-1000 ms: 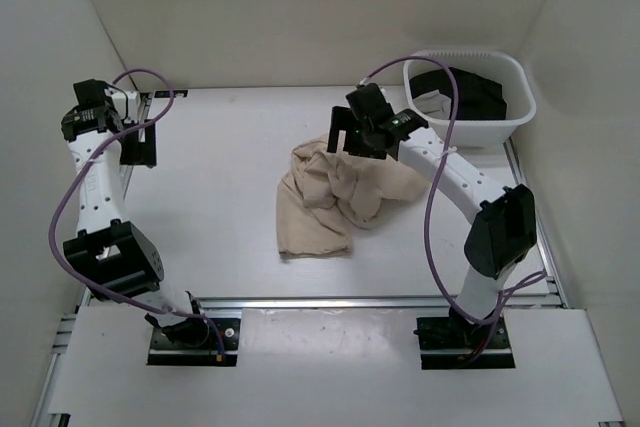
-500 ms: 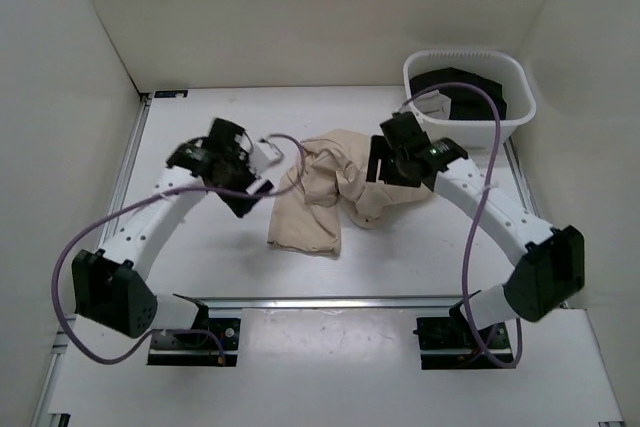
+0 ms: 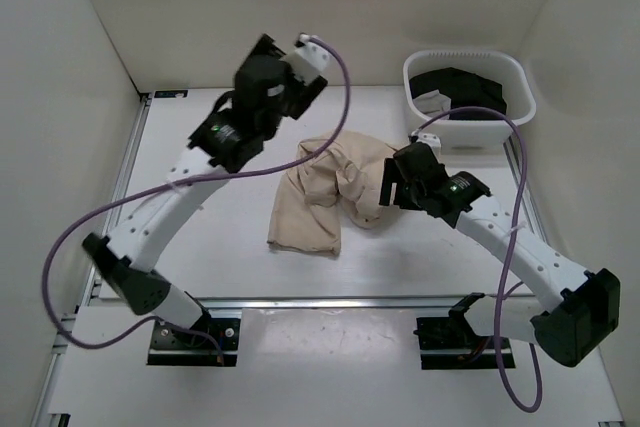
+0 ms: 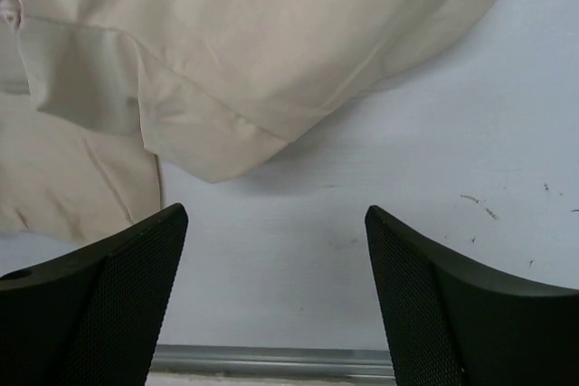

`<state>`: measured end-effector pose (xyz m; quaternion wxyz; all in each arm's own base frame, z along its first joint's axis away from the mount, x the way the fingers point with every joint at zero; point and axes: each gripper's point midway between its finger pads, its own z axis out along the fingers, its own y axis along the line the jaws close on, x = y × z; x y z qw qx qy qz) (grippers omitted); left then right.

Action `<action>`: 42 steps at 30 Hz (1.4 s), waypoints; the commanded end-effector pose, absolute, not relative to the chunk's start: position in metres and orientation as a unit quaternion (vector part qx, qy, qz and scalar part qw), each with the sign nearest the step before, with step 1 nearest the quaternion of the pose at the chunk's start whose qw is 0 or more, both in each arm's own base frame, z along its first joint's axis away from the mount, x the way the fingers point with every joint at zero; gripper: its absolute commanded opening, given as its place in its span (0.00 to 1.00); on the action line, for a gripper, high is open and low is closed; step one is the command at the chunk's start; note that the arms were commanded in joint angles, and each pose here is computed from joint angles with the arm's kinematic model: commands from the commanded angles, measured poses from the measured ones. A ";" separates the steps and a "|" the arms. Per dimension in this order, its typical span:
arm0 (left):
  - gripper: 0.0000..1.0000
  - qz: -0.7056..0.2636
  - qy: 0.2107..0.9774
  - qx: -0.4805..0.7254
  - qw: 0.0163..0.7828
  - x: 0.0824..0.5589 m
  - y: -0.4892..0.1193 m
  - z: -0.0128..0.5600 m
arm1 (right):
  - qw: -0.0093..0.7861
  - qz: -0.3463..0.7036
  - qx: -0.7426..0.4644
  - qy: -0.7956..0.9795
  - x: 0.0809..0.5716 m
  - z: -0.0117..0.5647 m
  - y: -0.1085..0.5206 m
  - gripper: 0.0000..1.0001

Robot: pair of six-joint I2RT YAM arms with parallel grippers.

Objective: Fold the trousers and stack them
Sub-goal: Flatten the trousers out

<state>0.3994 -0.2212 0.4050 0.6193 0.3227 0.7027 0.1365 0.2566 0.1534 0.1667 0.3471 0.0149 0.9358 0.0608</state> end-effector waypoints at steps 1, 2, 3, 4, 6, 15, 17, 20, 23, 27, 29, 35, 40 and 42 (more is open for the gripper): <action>1.00 0.046 0.700 0.374 0.607 0.378 -0.244 0.381 | 0.385 0.028 0.034 0.922 0.267 0.186 0.139 0.85; 0.98 0.028 0.693 0.428 0.580 0.365 -0.259 0.356 | 0.383 0.026 0.034 0.923 0.267 0.181 0.139 0.87; 0.87 0.014 0.702 0.478 0.527 0.346 -0.271 0.302 | 0.375 0.032 0.043 0.925 0.264 0.176 0.140 0.87; 0.79 -0.002 0.703 0.501 0.505 0.329 -0.272 0.281 | 0.376 0.045 0.046 0.924 0.265 0.172 0.145 0.88; 0.69 -0.027 0.715 0.551 0.430 0.285 -0.277 0.206 | 0.355 0.053 0.044 0.932 0.256 0.152 0.147 0.89; 0.75 -0.062 0.793 0.522 0.309 0.238 -0.306 0.102 | 0.299 0.181 0.091 0.932 0.265 0.093 0.168 0.88; 0.75 -0.071 0.803 0.511 0.299 0.238 -0.313 0.089 | 0.291 0.197 0.098 0.931 0.276 0.085 0.175 0.88; 0.73 -0.069 0.824 0.491 0.275 0.236 -0.314 0.066 | 0.267 0.211 0.104 0.935 0.284 0.075 0.182 0.88; 0.54 -0.066 0.835 0.481 0.258 0.235 -0.316 0.047 | 0.274 0.206 0.124 0.931 0.297 0.077 0.176 0.87; 0.14 -0.058 0.831 0.499 0.240 0.228 -0.306 0.035 | 0.281 0.196 0.166 0.925 0.297 0.075 0.150 0.87; 0.14 -0.046 0.824 0.505 0.254 0.232 -0.295 0.043 | 0.292 0.199 0.163 0.921 0.300 0.082 0.145 0.87; 0.14 -0.030 0.840 0.462 0.283 0.262 -0.209 0.096 | 0.293 0.242 0.057 0.923 0.291 0.105 0.177 0.86; 0.20 -0.030 0.850 0.465 0.248 0.239 -0.180 0.088 | 0.263 0.238 0.037 0.934 0.295 0.085 0.202 0.97; 0.36 -0.008 0.862 0.448 0.238 0.238 -0.166 0.075 | 0.252 0.224 0.056 0.940 0.312 0.077 0.207 0.99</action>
